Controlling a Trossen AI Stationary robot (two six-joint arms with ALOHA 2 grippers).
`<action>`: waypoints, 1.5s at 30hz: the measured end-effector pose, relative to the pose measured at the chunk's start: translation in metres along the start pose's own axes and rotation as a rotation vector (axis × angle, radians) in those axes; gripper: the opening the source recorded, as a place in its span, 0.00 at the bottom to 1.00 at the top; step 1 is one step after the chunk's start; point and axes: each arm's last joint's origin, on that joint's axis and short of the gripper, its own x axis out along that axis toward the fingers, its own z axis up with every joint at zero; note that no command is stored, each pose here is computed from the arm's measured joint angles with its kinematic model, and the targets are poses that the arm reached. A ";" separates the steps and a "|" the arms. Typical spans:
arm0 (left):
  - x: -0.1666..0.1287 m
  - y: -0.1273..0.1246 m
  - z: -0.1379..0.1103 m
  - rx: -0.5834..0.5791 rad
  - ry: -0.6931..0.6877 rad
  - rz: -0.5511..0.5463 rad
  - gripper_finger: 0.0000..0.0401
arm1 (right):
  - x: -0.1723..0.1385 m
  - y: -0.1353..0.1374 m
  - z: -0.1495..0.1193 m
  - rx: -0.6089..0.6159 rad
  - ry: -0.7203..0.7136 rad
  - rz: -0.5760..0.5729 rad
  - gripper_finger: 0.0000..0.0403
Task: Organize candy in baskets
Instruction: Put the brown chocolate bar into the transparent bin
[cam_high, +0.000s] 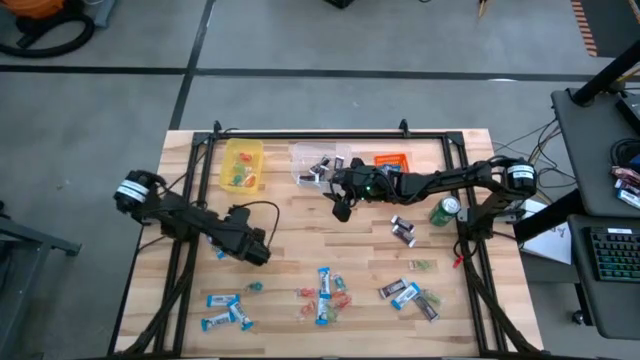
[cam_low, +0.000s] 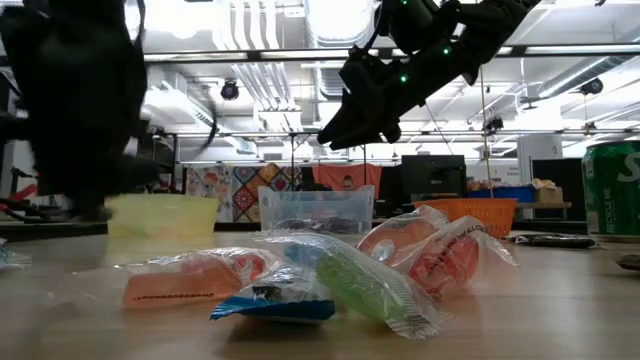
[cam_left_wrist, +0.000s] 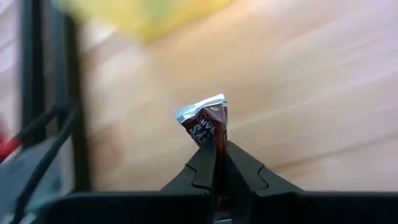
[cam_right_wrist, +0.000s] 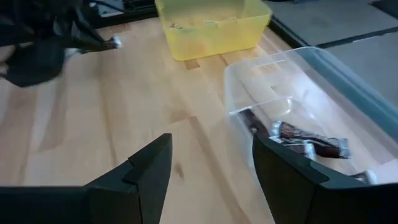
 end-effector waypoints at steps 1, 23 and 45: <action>-0.008 -0.001 0.002 0.008 -0.040 -0.053 0.00 | 0.000 0.002 -0.001 -0.003 0.004 0.014 0.52; -0.106 -0.042 -0.005 0.386 -0.949 -1.106 0.00 | -0.021 0.111 0.002 -0.241 -0.321 0.522 0.52; -0.108 -0.076 -0.005 0.364 -1.040 -1.057 0.00 | -0.021 0.123 -0.001 -0.207 -0.351 0.561 0.37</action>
